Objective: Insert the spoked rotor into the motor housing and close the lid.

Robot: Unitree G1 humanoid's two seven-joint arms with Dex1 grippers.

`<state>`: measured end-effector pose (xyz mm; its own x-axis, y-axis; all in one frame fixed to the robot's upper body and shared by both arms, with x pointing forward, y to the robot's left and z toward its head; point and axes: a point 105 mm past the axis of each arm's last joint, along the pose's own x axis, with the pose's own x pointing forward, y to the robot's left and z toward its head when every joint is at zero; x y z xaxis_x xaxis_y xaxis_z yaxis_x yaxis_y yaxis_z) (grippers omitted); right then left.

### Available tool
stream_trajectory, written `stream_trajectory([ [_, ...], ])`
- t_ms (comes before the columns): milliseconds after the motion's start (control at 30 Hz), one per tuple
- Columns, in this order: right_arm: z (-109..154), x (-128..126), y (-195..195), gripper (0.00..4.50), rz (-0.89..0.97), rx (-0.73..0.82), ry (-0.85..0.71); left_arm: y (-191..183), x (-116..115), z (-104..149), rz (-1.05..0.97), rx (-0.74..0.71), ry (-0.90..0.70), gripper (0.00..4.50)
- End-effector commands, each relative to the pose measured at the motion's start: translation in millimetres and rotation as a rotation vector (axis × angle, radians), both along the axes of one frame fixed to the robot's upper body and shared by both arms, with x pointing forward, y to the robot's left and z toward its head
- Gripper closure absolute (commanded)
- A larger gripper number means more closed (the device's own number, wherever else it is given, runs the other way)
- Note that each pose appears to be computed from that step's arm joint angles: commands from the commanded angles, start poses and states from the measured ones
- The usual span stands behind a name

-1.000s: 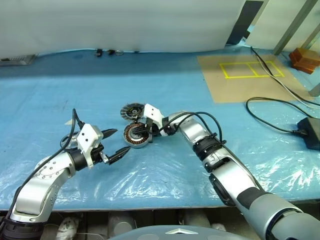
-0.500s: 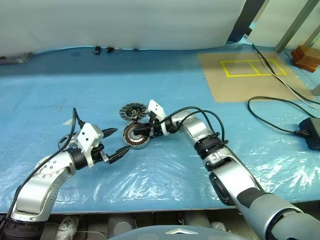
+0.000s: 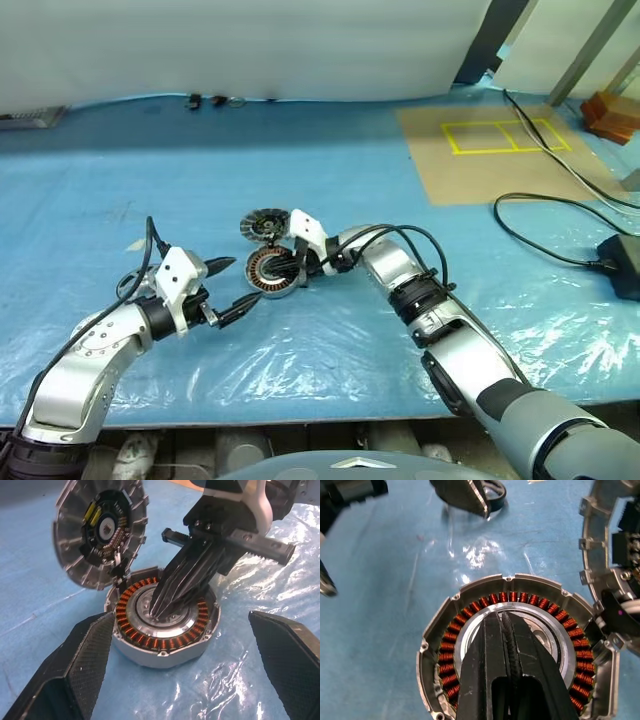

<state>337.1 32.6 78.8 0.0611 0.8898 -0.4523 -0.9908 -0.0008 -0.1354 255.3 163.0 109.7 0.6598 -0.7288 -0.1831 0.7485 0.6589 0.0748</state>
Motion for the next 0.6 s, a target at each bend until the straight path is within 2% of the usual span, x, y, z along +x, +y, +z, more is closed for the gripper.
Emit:
stream_trajectory([
  [33, -28, 1, -17, 4.49, -0.056, -0.087, 0.076, -3, -1, 7, -0.013, 0.001, -0.034, 0.0],
  [233, 37, 11, 0, 4.49, -0.076, 0.238, 0.23, -3, 1, 8, -0.014, 0.001, -0.036, 0.0],
  [333, 59, 8, 3, 4.49, -0.052, 0.324, 0.282, -3, 2, 8, -0.016, 0.001, -0.037, 0.0],
  [433, 55, 4, 4, 4.49, -0.034, 0.29, 0.255, -3, 3, 8, -0.017, 0.0, -0.037, 0.0],
  [600, 17, -5, -1, 4.49, 0.0, 0.082, 0.129, -4, 3, 8, -0.018, -0.001, -0.036, 0.0],
])
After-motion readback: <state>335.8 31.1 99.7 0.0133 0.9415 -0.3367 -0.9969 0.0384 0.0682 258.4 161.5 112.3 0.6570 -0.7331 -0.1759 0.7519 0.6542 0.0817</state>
